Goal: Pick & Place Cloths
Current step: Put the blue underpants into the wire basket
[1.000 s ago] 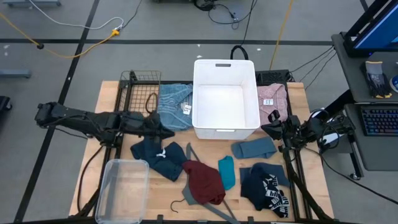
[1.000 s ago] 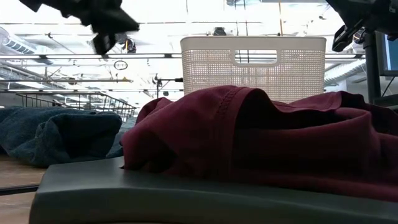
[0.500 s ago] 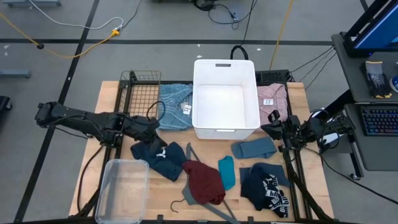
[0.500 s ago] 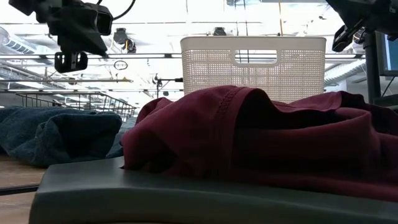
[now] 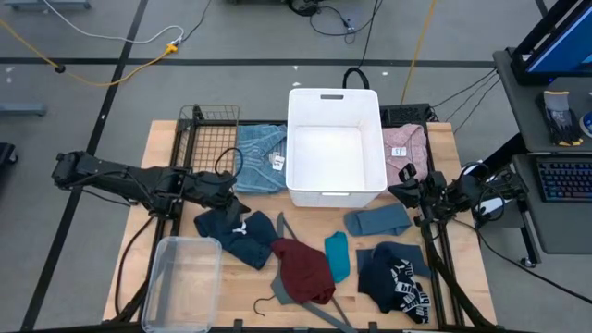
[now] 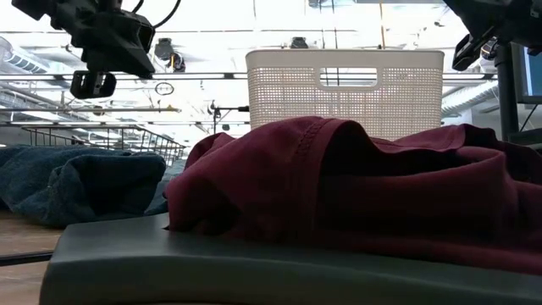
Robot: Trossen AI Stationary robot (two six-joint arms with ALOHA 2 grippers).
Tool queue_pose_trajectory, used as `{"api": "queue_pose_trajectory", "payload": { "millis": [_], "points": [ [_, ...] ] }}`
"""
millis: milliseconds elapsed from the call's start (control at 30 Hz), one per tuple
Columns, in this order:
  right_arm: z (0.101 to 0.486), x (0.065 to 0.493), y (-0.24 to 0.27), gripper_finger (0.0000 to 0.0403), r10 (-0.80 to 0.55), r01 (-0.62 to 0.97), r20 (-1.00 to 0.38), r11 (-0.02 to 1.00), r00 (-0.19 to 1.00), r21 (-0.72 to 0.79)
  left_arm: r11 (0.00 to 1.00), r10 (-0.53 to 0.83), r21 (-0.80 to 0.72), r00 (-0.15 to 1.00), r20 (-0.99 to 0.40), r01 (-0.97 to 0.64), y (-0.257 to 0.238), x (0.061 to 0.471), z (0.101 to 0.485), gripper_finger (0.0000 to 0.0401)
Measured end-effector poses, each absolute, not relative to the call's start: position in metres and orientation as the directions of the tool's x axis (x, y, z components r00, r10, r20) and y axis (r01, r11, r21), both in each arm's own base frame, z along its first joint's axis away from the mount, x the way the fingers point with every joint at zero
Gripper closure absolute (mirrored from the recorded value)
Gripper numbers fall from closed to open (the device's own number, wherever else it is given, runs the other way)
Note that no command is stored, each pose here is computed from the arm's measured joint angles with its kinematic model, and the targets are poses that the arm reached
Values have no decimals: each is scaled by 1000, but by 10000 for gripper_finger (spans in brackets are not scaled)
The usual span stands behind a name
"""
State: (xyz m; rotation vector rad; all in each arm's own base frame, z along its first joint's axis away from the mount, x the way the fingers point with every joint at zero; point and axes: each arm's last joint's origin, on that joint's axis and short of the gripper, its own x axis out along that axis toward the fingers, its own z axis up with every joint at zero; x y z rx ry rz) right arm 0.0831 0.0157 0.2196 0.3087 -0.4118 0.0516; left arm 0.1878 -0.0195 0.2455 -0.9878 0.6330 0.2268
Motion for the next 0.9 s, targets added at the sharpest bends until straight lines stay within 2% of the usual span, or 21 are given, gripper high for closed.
{"api": "queue_pose_trajectory", "payload": {
  "millis": [267, 467, 667, 900],
  "points": [
    [220, 83, 16, 399, -12, -112, 401, 952, 916, 285, 564, -28, -675, 806, -591, -476, -17, 188, 245, 370],
    [220, 83, 16, 399, -12, -112, 402, 952, 916, 285, 563, -73, -686, 800, -596, -460, -19, 188, 245, 370],
    [220, 83, 16, 399, -12, -112, 402, 952, 916, 285, 570, -110, -622, 700, -706, -537, -20, 185, 232, 370],
    [220, 83, 16, 399, -12, -112, 402, 952, 916, 285, 570, -169, -584, 614, -771, -578, -22, 192, 216, 370]
  ]
}}
